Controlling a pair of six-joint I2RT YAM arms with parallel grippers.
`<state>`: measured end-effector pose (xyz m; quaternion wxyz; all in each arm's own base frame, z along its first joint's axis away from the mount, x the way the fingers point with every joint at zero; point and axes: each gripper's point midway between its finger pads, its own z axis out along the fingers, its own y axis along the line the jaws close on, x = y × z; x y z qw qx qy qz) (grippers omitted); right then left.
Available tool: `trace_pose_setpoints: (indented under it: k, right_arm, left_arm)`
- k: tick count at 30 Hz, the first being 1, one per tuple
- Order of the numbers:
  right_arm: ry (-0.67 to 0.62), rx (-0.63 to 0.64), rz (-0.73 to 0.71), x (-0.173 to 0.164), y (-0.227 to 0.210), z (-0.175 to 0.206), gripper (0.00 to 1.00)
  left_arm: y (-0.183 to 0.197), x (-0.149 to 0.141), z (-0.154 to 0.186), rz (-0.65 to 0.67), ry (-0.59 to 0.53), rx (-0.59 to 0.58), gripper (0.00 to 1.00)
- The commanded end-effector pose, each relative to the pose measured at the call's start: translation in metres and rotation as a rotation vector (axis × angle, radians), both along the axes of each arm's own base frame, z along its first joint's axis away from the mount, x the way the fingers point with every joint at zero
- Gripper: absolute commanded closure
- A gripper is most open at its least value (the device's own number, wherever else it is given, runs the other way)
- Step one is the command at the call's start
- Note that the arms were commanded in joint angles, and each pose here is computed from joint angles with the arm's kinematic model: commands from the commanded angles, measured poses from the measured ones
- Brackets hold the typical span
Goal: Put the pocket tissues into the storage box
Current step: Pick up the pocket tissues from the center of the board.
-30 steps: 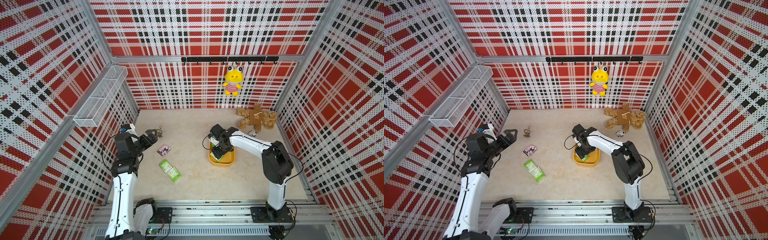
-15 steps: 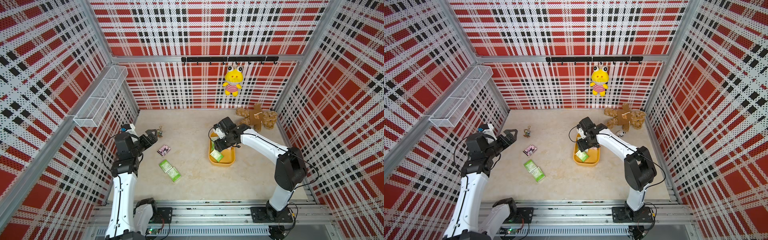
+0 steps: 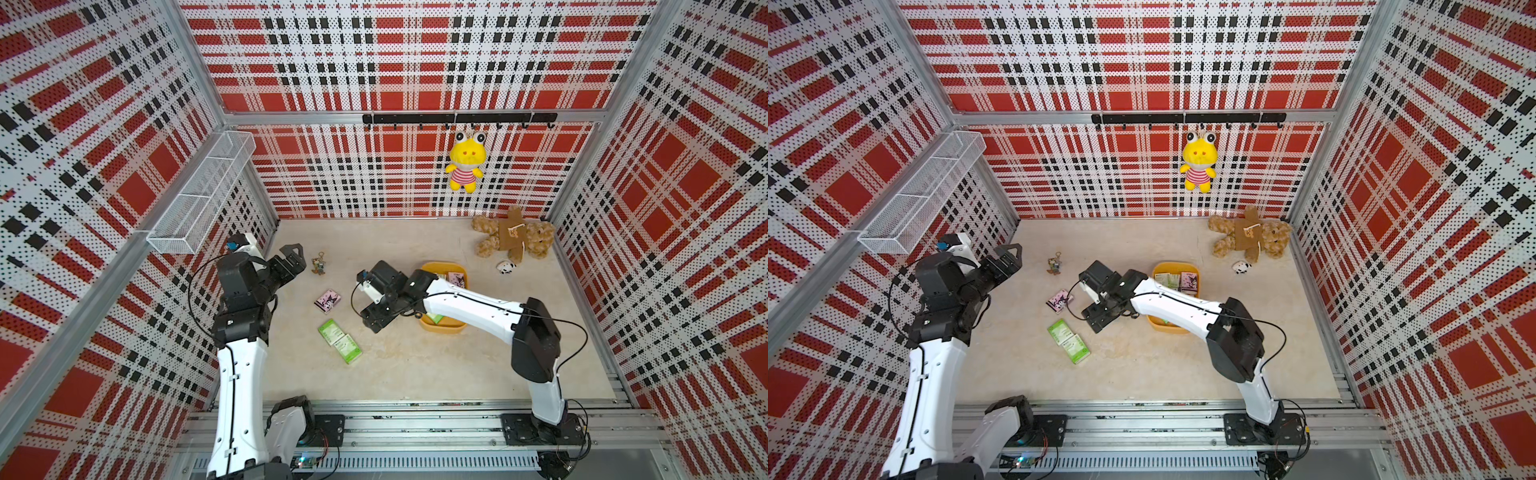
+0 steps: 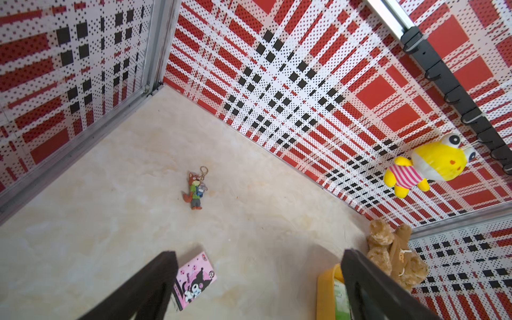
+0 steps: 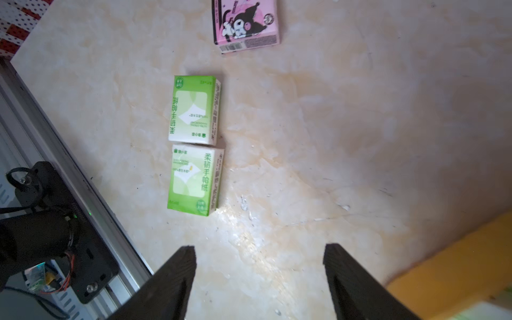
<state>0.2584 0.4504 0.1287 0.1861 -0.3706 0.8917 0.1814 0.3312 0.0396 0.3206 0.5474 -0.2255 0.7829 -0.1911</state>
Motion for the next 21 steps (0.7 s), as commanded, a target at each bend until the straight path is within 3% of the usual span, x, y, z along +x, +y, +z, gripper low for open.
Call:
trace_pose_setpoints:
  k: [1,12,21]
  right_arm:
    - [0.038,0.009,-0.015,-0.016,0.027,-0.011,0.13]
    - [0.096,-0.025,0.004,-0.041,0.062,-0.045,0.13]
    - [0.092,-0.151,-0.011,-0.041,0.065,-0.079,0.13]
  left_arm:
    - [0.003,0.002,0.001,-0.002,0.009,0.018,0.00]
    - [0.001,-0.002,-0.014,-0.005,0.030,0.009,0.01]
    - [-0.002,-0.004,-0.022,-0.014,0.034,-0.008,0.01]
